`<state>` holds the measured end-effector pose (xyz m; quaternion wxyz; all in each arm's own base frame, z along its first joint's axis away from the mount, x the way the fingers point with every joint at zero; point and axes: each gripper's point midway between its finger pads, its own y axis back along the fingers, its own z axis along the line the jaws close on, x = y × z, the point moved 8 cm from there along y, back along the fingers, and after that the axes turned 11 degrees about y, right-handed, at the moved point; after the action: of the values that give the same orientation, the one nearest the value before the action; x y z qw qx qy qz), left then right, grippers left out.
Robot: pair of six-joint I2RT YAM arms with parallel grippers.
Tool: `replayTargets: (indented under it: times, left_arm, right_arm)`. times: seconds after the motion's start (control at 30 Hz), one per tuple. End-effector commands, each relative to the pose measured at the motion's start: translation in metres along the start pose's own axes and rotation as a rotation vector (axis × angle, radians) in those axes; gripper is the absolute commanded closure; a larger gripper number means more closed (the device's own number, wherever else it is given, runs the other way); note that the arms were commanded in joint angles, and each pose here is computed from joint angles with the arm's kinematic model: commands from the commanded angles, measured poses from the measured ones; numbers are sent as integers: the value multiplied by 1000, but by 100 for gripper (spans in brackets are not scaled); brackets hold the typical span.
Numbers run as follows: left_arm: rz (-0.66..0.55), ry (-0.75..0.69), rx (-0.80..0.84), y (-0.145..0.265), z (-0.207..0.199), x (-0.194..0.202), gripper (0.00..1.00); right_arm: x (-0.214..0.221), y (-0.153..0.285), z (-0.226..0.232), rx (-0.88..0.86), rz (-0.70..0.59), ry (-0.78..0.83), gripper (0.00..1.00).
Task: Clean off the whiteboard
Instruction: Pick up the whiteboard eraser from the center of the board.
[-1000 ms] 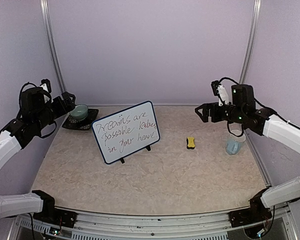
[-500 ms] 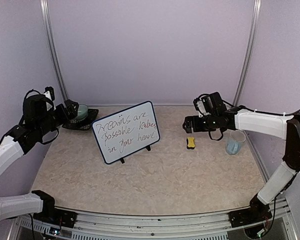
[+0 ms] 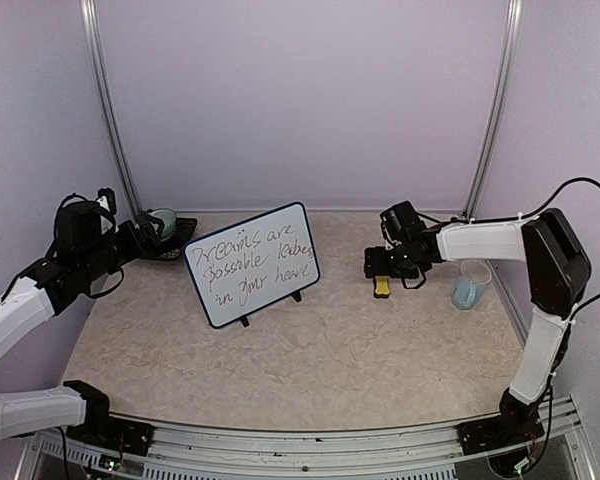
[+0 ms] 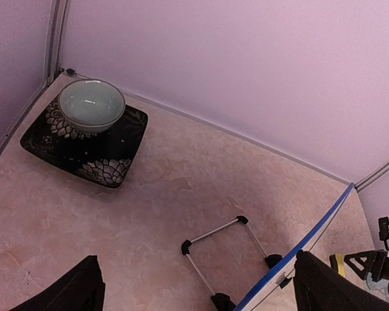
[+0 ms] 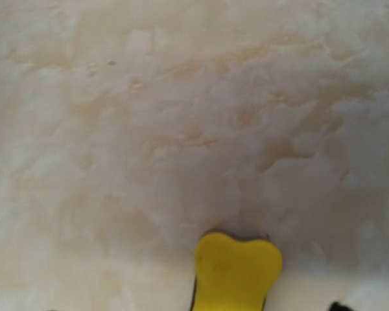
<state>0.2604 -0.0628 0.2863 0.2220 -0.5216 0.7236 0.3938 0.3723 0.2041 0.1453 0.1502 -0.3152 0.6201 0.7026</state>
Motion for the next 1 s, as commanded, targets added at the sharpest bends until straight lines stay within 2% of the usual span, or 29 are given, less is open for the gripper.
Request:
replayTargets:
  times: [0.0, 0.27, 0.8, 0.9, 0.97]
  left_arm:
    - [-31, 23, 39, 3, -3, -4, 1]
    - [-39, 23, 28, 5, 0, -3, 1]
    - [-44, 30, 20, 5, 3, -1, 1]
    - [-43, 32, 21, 5, 4, 0, 1]
    - [-43, 34, 21, 4, 4, 0, 1]
  right_arm:
    - [-7, -10, 4, 56, -2, -43, 17]
    - [3, -17, 3, 130, 19, -55, 22]
    - [21, -37, 6, 126, 71, -68, 26]
    - [24, -41, 6, 120, 83, -65, 34]
    - [25, -42, 7, 116, 87, -66, 36]
